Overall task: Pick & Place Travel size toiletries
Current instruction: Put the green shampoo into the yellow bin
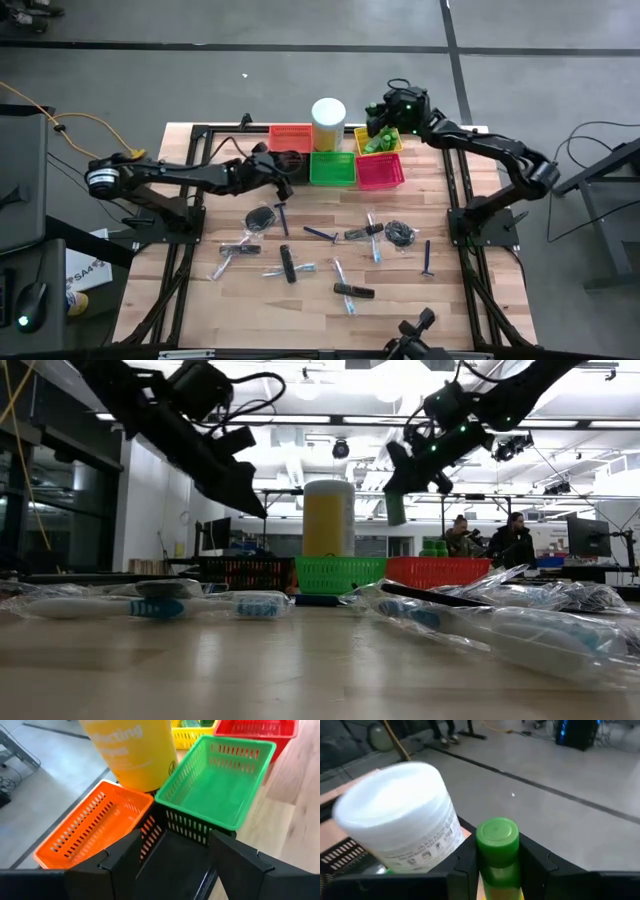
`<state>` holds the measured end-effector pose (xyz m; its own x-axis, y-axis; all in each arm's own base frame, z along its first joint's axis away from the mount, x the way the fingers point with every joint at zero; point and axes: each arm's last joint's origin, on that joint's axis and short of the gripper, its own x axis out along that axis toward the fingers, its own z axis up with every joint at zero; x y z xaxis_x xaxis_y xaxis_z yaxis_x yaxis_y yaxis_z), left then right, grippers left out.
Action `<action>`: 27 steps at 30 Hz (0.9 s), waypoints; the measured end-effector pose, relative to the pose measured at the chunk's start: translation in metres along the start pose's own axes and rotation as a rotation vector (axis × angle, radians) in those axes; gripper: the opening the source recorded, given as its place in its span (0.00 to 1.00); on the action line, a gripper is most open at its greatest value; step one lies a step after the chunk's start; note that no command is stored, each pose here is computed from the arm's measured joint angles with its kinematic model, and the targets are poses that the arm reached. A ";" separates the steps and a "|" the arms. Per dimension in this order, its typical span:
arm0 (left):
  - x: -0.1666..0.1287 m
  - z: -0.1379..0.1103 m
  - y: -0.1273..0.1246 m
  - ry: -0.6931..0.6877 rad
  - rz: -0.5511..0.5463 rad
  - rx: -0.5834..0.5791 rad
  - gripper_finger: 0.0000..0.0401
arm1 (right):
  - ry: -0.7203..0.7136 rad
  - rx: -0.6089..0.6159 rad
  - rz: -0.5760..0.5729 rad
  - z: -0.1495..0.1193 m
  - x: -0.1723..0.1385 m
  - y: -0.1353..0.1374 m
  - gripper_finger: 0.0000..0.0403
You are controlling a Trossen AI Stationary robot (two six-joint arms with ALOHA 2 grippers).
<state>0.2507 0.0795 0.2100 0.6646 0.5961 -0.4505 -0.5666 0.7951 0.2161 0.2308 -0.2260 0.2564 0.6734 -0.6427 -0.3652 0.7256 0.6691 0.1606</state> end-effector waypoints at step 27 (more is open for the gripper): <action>0.000 -0.003 0.052 -0.050 -0.074 0.179 0.57 | 0.142 0.333 -0.269 -0.065 0.057 0.001 0.40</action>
<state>0.2199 0.1206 0.2180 0.7269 0.5368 -0.4283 -0.4230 0.8413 0.3366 0.2609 -0.2374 0.1766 0.4450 -0.7045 -0.5529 0.8940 0.3136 0.3200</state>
